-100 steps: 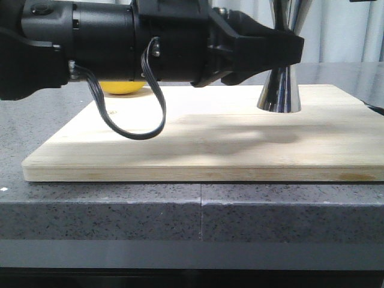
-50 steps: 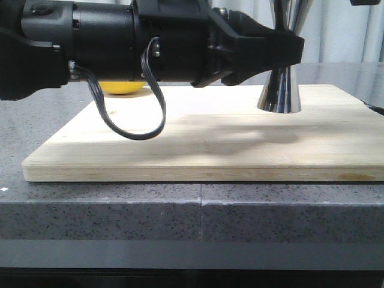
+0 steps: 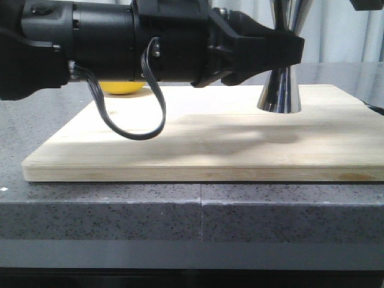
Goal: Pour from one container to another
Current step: 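Tilt the beaker with the right gripper, pouring liquid into the jigger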
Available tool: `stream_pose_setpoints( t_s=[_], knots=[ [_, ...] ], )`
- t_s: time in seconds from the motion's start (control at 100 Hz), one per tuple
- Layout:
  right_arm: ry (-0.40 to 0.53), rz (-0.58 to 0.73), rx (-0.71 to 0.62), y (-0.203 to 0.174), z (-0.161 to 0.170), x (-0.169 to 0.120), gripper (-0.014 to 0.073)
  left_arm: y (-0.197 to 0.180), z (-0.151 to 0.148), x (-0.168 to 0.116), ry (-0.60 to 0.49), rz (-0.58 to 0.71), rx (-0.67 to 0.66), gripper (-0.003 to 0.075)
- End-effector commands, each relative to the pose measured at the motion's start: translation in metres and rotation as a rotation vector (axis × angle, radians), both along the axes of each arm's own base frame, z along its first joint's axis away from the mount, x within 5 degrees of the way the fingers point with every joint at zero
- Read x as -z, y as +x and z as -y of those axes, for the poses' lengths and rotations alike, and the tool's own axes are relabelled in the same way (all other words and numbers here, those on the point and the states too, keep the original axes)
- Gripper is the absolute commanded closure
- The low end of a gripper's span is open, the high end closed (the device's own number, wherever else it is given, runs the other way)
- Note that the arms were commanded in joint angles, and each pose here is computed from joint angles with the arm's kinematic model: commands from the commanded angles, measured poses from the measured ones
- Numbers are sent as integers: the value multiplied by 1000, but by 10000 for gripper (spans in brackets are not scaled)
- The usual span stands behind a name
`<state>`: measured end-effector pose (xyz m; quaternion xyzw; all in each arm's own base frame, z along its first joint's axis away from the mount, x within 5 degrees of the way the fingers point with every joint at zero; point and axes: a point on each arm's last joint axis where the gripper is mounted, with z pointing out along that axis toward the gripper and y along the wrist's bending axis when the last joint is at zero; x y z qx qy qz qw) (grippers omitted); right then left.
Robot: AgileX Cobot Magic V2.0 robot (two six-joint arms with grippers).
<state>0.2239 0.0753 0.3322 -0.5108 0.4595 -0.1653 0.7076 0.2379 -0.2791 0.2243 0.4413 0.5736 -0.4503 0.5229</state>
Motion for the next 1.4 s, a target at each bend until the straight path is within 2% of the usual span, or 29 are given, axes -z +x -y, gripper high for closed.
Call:
stream_pose_setpoints(
  t_s=[0.0,1.39],
  knots=[
    [43,97,-37,-6,-2,-20,304,-2,0,-33,-140,43,19,660],
    [-57,170,-23,-6,-2,-20,304,-2,0,-33,-140,43,19,659]
  ],
)
